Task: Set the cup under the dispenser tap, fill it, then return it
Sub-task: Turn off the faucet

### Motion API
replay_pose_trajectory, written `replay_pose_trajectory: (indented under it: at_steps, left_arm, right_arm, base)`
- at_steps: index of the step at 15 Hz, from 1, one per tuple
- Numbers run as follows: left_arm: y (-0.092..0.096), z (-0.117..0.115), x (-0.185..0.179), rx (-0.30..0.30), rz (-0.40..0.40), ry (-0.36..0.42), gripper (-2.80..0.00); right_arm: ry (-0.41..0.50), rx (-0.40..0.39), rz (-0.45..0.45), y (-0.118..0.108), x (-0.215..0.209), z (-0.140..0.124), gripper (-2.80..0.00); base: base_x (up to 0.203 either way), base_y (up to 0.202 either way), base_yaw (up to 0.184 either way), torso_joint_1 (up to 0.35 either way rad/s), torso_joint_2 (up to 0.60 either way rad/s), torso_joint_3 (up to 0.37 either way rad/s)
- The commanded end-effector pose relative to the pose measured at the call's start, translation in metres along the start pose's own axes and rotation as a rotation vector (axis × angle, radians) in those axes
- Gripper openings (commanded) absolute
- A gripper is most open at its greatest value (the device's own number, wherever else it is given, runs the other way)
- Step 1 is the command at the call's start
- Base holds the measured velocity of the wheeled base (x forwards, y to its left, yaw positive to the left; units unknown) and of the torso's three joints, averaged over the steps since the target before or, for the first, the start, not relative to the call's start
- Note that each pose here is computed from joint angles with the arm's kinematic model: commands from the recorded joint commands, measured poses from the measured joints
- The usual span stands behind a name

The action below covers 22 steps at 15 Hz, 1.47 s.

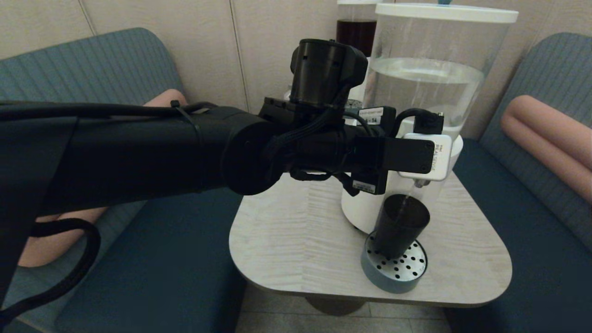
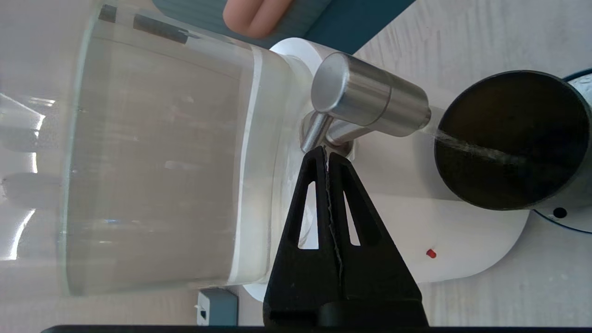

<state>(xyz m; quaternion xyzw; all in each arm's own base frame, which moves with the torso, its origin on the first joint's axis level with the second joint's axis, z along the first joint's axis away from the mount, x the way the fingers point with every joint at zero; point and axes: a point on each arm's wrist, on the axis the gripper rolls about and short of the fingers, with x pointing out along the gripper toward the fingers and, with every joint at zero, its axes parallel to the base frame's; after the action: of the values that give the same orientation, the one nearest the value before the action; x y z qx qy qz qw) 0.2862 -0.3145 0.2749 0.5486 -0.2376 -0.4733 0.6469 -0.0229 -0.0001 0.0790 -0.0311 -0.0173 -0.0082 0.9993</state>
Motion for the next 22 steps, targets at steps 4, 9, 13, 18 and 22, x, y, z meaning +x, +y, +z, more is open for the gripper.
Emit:
replay_pose_trajectory:
  at_steps: [4, 9, 13, 18, 22]
  left_arm:
    - [-0.002, -0.002, 0.005, 0.014, -0.005, -0.001, -2.8]
    - [-0.002, -0.003, 0.01, 0.017, 0.003, -0.001, -2.8]
    - [0.001, -0.003, 0.011, 0.02, 0.013, -0.005, -2.8]
    - [0.001, -0.005, 0.019, 0.022, 0.02, -0.006, -2.8]
    - [0.0, -0.007, 0.023, 0.023, 0.02, -0.006, -2.8]
  right_arm:
    - [0.014, -0.001, 0.001, 0.0, 0.001, -0.004, -2.8]
    - [0.015, -0.001, 0.001, 0.0, 0.001, -0.004, -2.8]
    - [0.015, -0.001, 0.001, 0.0, 0.001, -0.004, -2.8]
    - [0.015, -0.001, 0.001, 0.0, 0.001, -0.004, -2.8]
    - [0.014, -0.001, 0.001, 0.0, 0.001, -0.004, -2.8]
  base:
    - [0.0, 0.0, 0.0, 0.0, 0.0, 0.0]
    - [0.0, 0.0, 0.0, 0.0, 0.0, 0.0]
    - [0.0, 0.0, 0.0, 0.0, 0.0, 0.0]
    - [0.0, 0.0, 0.0, 0.0, 0.0, 0.0]
    - [0.0, 0.0, 0.0, 0.0, 0.0, 0.0]
